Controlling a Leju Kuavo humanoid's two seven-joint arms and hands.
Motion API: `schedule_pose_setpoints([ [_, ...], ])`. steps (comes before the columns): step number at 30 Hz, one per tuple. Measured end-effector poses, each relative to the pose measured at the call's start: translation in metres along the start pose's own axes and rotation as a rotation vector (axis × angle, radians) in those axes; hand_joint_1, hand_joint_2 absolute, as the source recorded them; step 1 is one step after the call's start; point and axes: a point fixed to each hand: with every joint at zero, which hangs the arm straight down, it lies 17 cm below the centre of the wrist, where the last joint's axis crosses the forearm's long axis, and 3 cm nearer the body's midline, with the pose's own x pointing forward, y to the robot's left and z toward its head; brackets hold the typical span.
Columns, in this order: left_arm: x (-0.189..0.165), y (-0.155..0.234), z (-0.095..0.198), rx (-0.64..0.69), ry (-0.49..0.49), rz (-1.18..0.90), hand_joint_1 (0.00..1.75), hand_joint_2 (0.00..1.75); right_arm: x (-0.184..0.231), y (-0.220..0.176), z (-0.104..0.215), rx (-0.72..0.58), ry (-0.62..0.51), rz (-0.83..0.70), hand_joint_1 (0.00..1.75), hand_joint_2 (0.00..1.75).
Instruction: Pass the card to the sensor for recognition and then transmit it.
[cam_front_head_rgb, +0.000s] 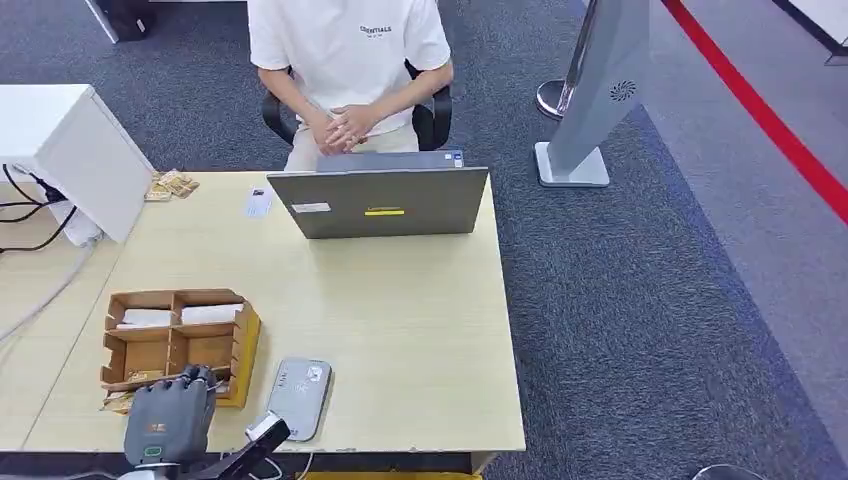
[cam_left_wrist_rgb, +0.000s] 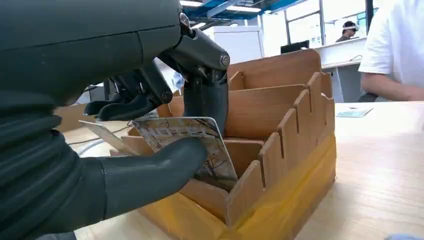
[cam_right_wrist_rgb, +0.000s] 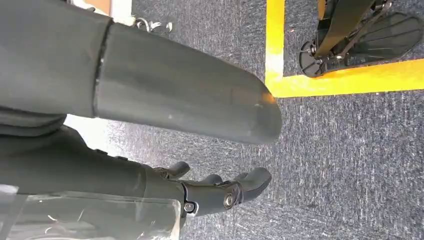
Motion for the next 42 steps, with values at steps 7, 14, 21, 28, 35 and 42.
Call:
schedule_pose_setpoints([
  [7, 0.011, 0.053, -0.005, 0.111, -0.07, -0.041, 1.75, 1.75, -0.004, 0.001, 0.0, 0.0, 0.009, -0.01, 0.0, 0.0],
  [14, 0.035, 0.106, -0.003, 0.236, -0.173, -0.07, 1.75, 1.75, -0.003, 0.003, 0.001, -0.003, 0.01, -0.022, 0.0, 0.0],
  [21, 0.067, 0.147, 0.007, 0.358, -0.281, -0.055, 1.75, 1.75, -0.003, 0.006, 0.001, 0.0, 0.01, -0.031, 0.0, 0.0],
  [28, 0.075, 0.178, -0.006, 0.465, -0.296, -0.059, 1.75, 1.75, -0.004, 0.007, 0.002, 0.003, 0.007, 0.007, 0.0, 0.0],
  [35, 0.056, 0.18, -0.076, 0.554, -0.254, -0.158, 1.75, 1.75, 0.002, 0.009, 0.002, 0.015, -0.011, 0.104, 0.0, 0.0],
  [42, 0.01, 0.142, -0.142, 0.46, -0.152, -0.229, 1.75, 1.75, 0.004, 0.012, 0.002, 0.024, -0.023, 0.164, 0.0, 0.0],
])
